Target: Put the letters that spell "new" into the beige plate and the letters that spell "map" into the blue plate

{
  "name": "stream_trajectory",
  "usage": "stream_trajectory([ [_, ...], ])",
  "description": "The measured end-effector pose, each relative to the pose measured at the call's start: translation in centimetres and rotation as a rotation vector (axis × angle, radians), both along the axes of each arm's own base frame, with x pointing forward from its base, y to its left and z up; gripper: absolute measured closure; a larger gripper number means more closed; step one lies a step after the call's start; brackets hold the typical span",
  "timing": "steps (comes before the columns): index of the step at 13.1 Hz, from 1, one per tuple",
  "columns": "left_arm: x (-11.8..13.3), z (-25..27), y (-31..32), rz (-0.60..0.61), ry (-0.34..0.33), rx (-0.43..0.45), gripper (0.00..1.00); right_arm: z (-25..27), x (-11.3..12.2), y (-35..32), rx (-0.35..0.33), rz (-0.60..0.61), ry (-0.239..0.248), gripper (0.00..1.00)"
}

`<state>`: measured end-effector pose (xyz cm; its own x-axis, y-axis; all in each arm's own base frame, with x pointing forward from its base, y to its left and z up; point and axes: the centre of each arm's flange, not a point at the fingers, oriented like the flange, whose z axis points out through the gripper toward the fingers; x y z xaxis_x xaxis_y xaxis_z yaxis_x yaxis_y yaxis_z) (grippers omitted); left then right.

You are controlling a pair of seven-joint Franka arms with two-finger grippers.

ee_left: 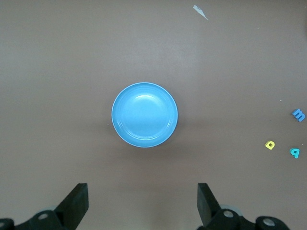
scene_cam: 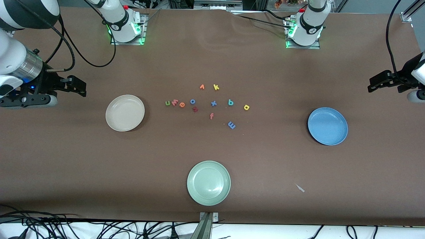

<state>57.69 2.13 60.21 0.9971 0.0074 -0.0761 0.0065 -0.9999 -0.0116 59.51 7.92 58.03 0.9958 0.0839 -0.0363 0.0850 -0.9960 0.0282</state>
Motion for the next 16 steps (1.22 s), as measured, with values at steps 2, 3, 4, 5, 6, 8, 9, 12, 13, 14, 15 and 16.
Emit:
stream_trajectory([
  [2,0.00,0.00,0.00,0.000,0.000,0.000,0.00,0.02,0.01,0.02,0.000,0.000,-0.001,0.00],
  [3,0.00,0.00,0.00,0.000,0.000,0.000,0.00,0.03,0.02,0.01,0.000,-0.001,-0.003,0.00],
  [4,0.00,0.00,0.00,0.000,0.000,0.000,0.00,0.03,0.03,0.02,0.000,-0.001,-0.003,0.00],
  [5,0.00,0.00,0.00,0.000,0.000,0.000,0.00,0.04,0.03,0.02,0.000,-0.002,-0.003,0.00],
  [6,-0.01,0.02,0.00,0.000,0.000,0.000,0.00,0.04,0.03,0.02,0.000,-0.004,-0.003,0.00],
  [8,-0.07,0.15,-0.01,0.000,-0.003,0.000,0.00,0.04,0.03,0.02,0.000,-0.005,-0.003,0.00],
  [9,-0.10,0.22,-0.01,0.000,-0.004,0.000,0.00,0.03,0.03,0.02,0.000,-0.006,-0.003,0.00],
  [12,-0.17,0.34,-0.02,0.000,-0.006,0.001,0.00,0.04,0.02,0.05,0.000,-0.008,-0.003,0.00],
  [13,-0.17,0.35,-0.02,0.000,-0.006,0.001,0.00,0.04,0.02,0.00,0.000,-0.012,-0.003,0.00],
  [14,-0.17,0.35,-0.02,0.000,-0.006,0.001,0.00,0.04,0.03,-0.03,0.000,-0.014,-0.003,0.00],
  [15,-0.17,0.36,-0.02,0.000,-0.006,0.001,0.00,0.04,0.03,-0.02,0.000,-0.014,-0.003,0.00],
  [16,-0.17,0.36,-0.02,0.000,-0.006,0.001,0.00,0.04,0.02,0.00,0.000,-0.013,-0.003,0.00],
])
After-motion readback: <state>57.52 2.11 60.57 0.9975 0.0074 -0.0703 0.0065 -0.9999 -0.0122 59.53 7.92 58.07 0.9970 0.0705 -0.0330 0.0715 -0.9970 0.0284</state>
